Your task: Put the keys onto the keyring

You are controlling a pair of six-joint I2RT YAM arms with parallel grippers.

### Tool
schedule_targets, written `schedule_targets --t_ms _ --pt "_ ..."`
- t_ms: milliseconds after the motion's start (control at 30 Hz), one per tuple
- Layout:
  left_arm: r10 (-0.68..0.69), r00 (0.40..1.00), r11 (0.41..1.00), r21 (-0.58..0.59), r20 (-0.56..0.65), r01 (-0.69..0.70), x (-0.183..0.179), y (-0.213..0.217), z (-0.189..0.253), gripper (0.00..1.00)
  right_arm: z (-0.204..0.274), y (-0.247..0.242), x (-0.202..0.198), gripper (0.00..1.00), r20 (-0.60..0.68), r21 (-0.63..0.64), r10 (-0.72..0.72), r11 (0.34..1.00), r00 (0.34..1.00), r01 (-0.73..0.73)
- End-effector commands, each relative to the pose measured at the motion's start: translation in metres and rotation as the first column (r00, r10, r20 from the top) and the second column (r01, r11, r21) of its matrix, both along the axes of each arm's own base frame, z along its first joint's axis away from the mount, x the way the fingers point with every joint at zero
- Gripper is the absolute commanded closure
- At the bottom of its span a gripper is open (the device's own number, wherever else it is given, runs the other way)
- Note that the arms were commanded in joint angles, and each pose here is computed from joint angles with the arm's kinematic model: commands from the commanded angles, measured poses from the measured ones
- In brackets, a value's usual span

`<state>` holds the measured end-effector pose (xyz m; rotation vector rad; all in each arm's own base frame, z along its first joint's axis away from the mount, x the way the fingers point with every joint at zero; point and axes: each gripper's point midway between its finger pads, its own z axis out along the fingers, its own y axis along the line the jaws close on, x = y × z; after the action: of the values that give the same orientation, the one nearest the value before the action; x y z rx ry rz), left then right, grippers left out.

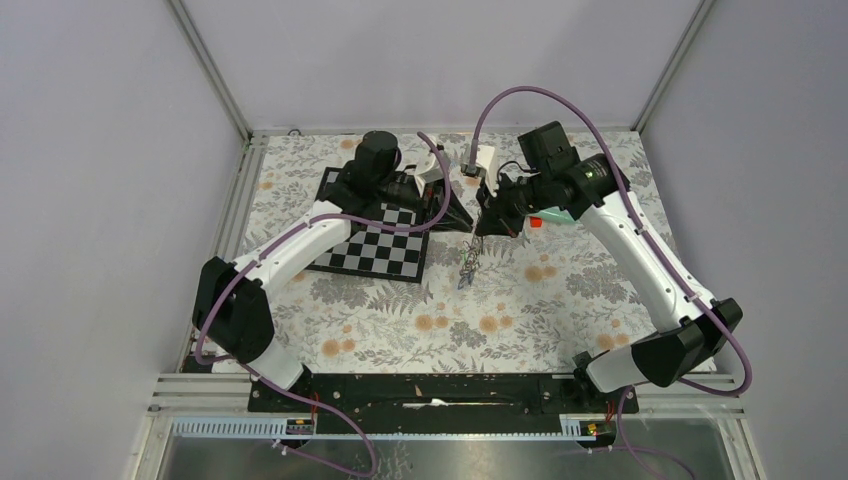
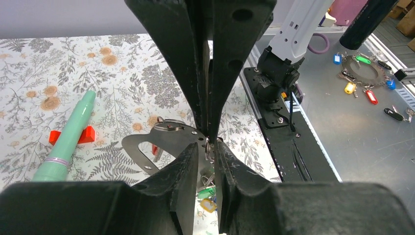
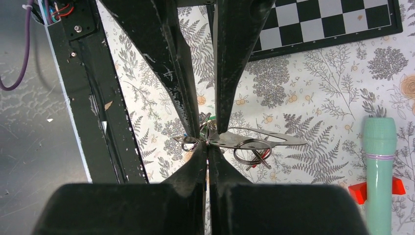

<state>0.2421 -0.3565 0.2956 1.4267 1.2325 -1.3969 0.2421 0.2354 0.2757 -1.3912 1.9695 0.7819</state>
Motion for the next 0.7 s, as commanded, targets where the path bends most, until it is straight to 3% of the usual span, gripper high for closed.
schedule_targets --t_ms 0,400,500,600,667 --pt "-0.039 0.998 0.997 -0.063 0.049 0.042 -0.007 -0.001 0.024 0.78 0.016 0.010 -0.007 1.00 0.020 0.067 0.030 0.997 0.999 -0.031" --pt "-0.043 0.999 0.998 -0.051 0.033 0.044 -0.011 0.001 0.013 0.78 0.020 0.010 -0.006 1.00 0.033 0.083 0.024 0.996 0.999 -0.027" --pt "-0.044 0.998 0.998 -0.051 0.034 0.046 -0.011 0.001 0.012 0.85 0.020 0.011 -0.007 1.00 0.028 0.084 0.024 0.996 0.999 -0.027" --pt "-0.044 0.999 0.997 -0.057 0.026 0.045 -0.011 0.000 0.014 0.99 0.018 0.011 -0.007 1.00 0.021 0.085 0.025 0.996 0.999 -0.027" --pt "-0.040 0.999 0.997 -0.061 0.013 0.041 -0.011 0.000 0.014 1.00 0.016 0.012 -0.007 1.00 0.017 0.084 0.025 0.996 1.000 -0.026"
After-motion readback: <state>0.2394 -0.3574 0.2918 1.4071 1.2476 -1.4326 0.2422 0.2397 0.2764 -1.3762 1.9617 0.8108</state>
